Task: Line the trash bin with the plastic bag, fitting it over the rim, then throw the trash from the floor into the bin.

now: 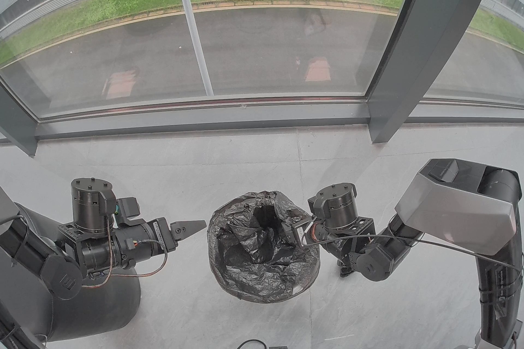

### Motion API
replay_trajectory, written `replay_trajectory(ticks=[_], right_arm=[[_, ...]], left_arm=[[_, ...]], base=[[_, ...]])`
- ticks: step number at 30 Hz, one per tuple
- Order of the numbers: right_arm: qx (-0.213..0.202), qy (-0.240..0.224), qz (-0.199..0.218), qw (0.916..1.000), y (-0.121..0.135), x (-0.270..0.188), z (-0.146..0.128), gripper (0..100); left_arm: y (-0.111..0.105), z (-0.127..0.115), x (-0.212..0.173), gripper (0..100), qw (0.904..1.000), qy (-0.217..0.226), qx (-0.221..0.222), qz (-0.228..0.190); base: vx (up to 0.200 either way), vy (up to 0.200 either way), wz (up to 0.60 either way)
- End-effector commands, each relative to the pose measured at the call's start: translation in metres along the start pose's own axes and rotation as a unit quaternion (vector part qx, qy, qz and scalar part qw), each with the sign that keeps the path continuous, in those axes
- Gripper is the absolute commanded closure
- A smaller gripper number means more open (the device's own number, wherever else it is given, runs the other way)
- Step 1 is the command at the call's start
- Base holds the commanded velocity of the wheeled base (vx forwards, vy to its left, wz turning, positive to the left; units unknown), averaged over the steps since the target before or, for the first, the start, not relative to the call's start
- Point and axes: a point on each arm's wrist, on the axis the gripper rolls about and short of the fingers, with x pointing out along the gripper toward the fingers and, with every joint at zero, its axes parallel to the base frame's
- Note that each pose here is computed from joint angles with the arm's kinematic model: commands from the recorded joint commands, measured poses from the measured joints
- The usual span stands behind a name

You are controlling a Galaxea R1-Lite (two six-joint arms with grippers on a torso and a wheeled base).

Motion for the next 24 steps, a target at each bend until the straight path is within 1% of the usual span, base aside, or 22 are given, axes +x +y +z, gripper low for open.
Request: replay_trajectory(ticks=[1, 7, 12, 14, 19, 20, 24], right_arm=[[0.001, 0.018, -0.016, 0.9997, -0.012, 0.010, -0.015, 0], [0.007, 0.023, -0.030, 0.9993, -0.025, 0.015, -0.017, 0], [0.003, 0.037, -0.029, 0.9989, -0.023, 0.021, -0.030, 0], [0.003, 0.038, -0.028, 0.9989, -0.022, 0.021, -0.031, 0], [0.008, 0.024, -0.019, 0.9995, -0.016, 0.009, -0.020, 0], [0.012, 0.009, -0.011, 0.9998, -0.012, -0.004, -0.009, 0], [0.025, -0.023, 0.012, 0.9994, -0.005, -0.044, 0.017, 0]], left_arm=[[0.000, -0.001, -0.001, 0, 1.0000, 0.000, 0.000, 0.000], [0.002, -0.002, 0.002, 0, 1.0000, 0.006, -0.002, 0.003], [0.003, -0.003, 0.003, 0, 0.9999, 0.010, -0.003, 0.005], [0.003, -0.003, 0.003, 0, 0.9999, 0.009, -0.003, 0.006], [0.003, -0.004, 0.002, 0, 0.9999, 0.008, -0.003, 0.005], [0.002, -0.004, 0.000, 0, 1.0000, 0.007, -0.002, 0.004], [-0.005, 0.000, -0.013, 0, 0.9999, -0.011, 0.004, -0.008]], base=[[0.000, 0.000, 0.00], [0.000, 0.000, 0.00], [0.000, 0.000, 0.00], [0.000, 0.000, 0.00], [0.000, 0.000, 0.00], [0.000, 0.000, 0.00], [0.000, 0.000, 0.00]])
